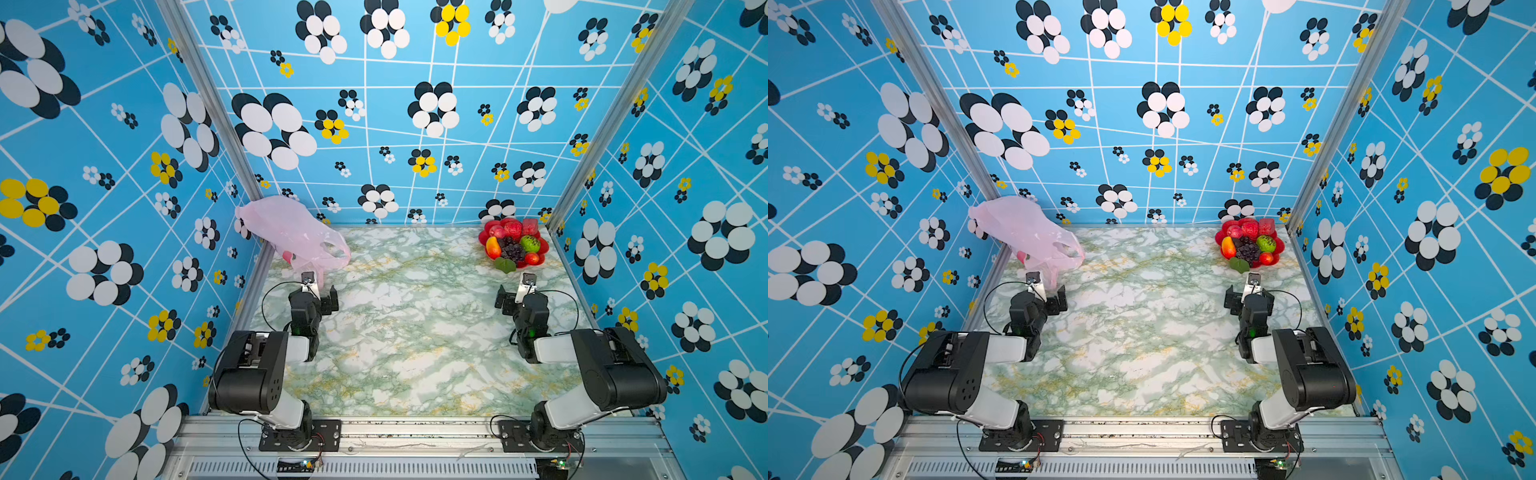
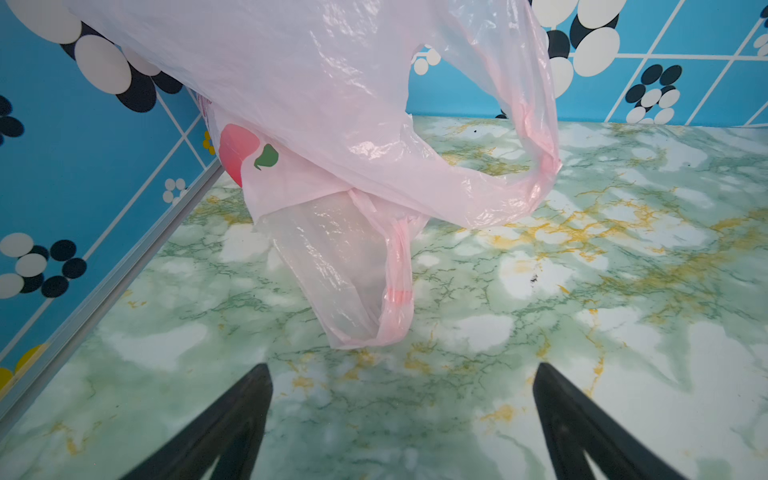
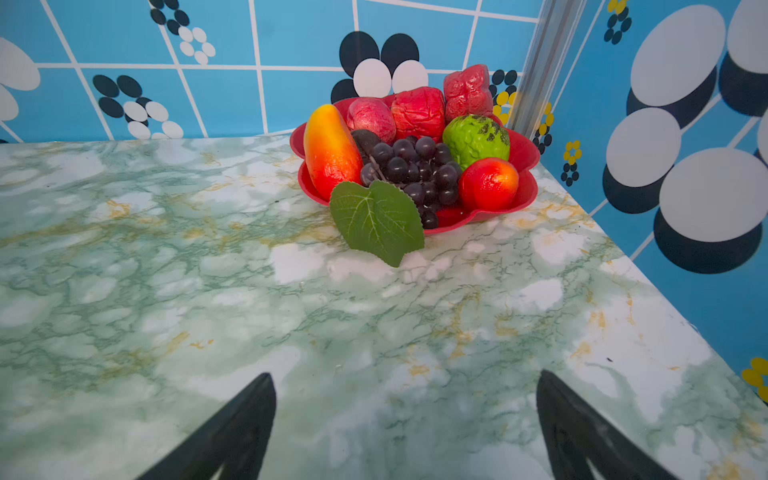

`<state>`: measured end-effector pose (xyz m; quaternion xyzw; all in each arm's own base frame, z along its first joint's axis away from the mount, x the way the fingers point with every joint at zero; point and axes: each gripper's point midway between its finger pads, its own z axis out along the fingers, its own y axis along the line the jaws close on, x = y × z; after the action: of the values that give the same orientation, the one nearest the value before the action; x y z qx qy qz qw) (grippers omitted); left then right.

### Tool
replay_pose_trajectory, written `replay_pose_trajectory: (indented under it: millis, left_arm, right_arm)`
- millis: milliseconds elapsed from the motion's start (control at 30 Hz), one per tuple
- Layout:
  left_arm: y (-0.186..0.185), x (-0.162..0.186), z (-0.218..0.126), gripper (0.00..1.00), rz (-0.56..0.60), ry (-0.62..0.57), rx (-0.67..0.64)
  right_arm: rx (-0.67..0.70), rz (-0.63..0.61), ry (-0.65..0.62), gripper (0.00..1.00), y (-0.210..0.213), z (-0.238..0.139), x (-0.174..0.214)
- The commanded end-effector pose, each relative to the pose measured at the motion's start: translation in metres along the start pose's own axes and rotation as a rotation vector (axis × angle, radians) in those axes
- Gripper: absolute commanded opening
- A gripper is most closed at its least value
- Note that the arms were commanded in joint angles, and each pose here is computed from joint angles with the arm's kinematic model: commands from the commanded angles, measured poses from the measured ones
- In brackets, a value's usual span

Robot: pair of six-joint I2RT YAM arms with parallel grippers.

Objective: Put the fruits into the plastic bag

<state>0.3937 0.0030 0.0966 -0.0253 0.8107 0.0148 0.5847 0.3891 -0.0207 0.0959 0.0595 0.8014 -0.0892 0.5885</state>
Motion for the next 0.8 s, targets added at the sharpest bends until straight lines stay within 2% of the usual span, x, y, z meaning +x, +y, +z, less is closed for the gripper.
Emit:
replay_pose_trajectory:
  millis: [0,767]
  left_arm:
    - [-0.0004,-0.0005,0.0026,0.99,0.019,0.005,-0.006]
    - [-0.0003,-0.0002,0.0025,0.99,0.019,0.006,-0.007]
  right_arm:
    - [0.026,0.01,0.002,0.99,-0.0051,0.003,-0.0026]
    - [0.026,0.01,0.004,0.99,-0.0049,0.003,-0.0021]
